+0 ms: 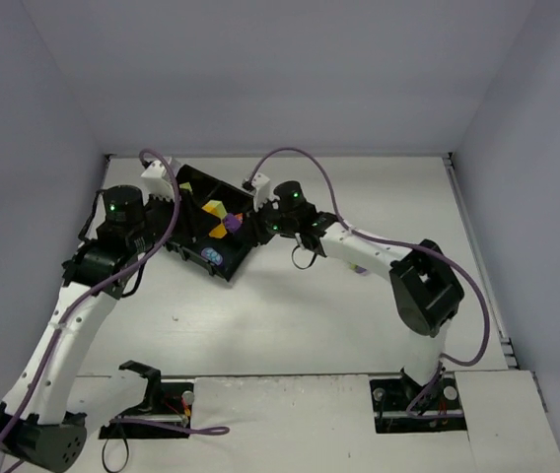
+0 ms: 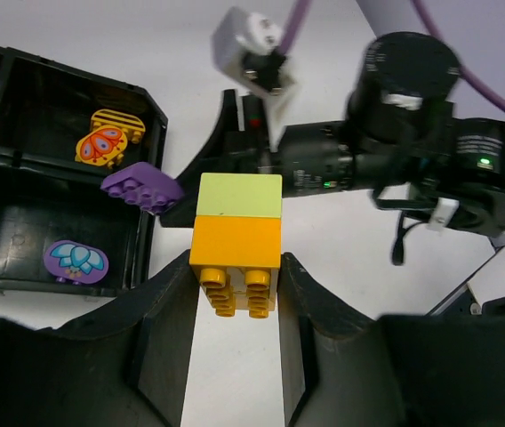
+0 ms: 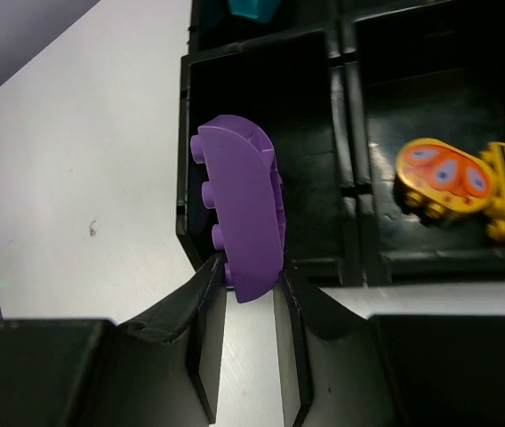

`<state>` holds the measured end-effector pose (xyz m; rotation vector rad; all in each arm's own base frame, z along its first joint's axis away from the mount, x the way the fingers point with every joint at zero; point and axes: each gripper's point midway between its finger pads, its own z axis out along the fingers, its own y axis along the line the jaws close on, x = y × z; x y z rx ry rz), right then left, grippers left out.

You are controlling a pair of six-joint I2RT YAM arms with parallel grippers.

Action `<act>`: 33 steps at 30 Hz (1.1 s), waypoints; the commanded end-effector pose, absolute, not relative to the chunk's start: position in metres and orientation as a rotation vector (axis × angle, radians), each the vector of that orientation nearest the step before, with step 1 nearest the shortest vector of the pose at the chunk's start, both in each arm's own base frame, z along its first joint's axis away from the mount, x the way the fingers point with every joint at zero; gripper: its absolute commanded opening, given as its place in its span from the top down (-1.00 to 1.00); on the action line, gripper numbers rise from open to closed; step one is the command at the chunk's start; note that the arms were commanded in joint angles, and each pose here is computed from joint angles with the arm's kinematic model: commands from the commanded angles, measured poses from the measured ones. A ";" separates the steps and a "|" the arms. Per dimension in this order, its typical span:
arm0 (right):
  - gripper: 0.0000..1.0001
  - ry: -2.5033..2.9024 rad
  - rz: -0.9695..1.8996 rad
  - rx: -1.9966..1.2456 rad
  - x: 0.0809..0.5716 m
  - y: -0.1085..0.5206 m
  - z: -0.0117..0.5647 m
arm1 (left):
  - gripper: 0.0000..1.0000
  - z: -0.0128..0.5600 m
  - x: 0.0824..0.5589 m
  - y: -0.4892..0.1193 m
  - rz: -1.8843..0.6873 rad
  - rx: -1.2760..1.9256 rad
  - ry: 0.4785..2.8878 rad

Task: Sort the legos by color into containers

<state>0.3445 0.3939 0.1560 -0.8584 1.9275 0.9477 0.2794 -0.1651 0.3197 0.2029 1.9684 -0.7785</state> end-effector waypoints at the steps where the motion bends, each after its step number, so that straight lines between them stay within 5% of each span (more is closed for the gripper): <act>1: 0.88 1.836 1.042 -0.949 0.342 0.426 0.175 | 1.00 0.327 0.273 -0.151 -0.703 0.209 1.933; 6: 0.65 1.837 1.093 -0.985 0.347 0.456 0.164 | 1.00 0.325 0.261 -0.142 -0.668 0.204 1.926; 11: -0.15 1.833 1.128 -0.992 0.352 0.468 0.161 | 1.00 0.318 0.259 -0.140 -0.652 0.214 1.943; 14: -0.37 1.813 1.145 -1.008 0.353 0.472 0.165 | 1.00 0.317 0.260 -0.143 -0.664 0.227 1.942; 33: -0.25 1.654 1.309 -0.997 0.342 0.331 0.252 | 1.00 0.331 0.292 -0.190 -0.825 0.562 1.816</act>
